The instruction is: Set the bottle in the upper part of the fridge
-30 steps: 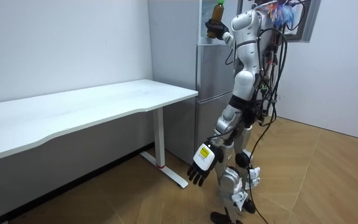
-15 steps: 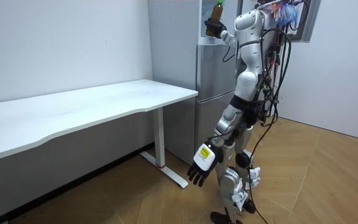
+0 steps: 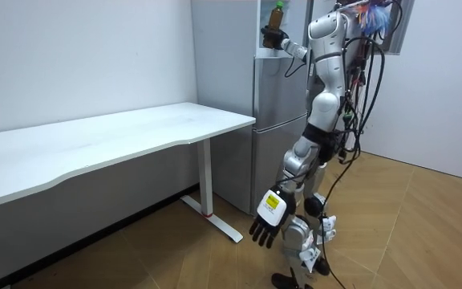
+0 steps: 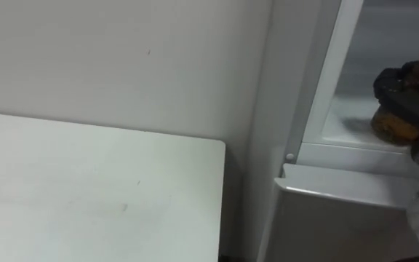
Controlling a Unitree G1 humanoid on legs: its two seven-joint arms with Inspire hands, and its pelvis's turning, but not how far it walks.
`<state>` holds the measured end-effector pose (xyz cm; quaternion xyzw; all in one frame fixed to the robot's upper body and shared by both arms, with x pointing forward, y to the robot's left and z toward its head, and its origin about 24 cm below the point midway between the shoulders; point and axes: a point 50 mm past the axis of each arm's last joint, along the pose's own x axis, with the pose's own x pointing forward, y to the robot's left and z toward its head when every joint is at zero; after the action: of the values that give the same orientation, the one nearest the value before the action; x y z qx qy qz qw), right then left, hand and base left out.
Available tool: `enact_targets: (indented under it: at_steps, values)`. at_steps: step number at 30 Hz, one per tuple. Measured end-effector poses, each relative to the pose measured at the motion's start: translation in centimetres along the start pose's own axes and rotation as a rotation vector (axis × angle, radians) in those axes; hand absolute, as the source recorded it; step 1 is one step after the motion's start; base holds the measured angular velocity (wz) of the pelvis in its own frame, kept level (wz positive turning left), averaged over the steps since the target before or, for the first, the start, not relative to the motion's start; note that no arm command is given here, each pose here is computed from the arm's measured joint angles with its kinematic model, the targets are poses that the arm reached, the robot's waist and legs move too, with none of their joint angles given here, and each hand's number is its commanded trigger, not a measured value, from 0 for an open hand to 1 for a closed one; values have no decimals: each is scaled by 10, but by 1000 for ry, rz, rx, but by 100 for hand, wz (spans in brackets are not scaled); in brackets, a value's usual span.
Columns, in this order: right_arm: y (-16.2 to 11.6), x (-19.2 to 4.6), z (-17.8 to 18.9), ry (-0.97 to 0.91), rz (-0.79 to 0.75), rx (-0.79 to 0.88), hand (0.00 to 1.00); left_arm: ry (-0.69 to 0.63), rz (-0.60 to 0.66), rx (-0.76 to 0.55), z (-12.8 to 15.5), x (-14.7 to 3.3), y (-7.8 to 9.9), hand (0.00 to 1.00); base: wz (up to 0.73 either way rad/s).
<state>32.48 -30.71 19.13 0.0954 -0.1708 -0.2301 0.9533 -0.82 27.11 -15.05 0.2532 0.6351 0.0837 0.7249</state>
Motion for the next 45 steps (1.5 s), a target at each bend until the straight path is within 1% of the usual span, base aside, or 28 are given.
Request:
enact_targets:
  at_steps: [5,8,12,18,23,27,28,29,30,31,35,40,45]
  values:
    - [-5,8,-7,49,20,-49,100,-11,0,-9,4,1,1,0,3]
    - [-12,12,-12,76,-2,-65,100,-12,-1,-8,5,1,4,0,2]
    - [-24,14,-15,101,-24,-104,100,12,-5,0,-2,1,6,0,6]
    - [-33,15,-18,104,-42,-125,100,48,-7,8,-16,-2,4,0,10]
    - [-37,15,-19,107,-23,-151,100,48,-8,-5,-17,-3,4,0,5]
    - [-37,15,-19,100,-7,-190,100,64,-12,-26,-23,-4,3,0,0]
    - [-36,15,-19,100,-6,-193,84,65,-12,-27,-23,-4,3,0,0]
    - [-38,15,-20,104,-6,-202,64,66,-10,-30,-23,-4,3,0,4]
    - [-40,15,-22,104,-7,-204,21,67,-6,-40,-23,-4,4,0,5]
    - [-41,15,-23,104,-7,-206,0,68,-3,-46,-23,-4,5,0,6]
    - [-51,14,-27,125,-20,-238,0,71,4,-70,-23,-3,9,0,3]
    - [-61,13,-30,147,-45,-251,0,110,2,-64,-29,-4,9,0,5]
    - [-70,12,-32,161,-64,-305,0,116,15,-56,-32,-3,15,0,11]
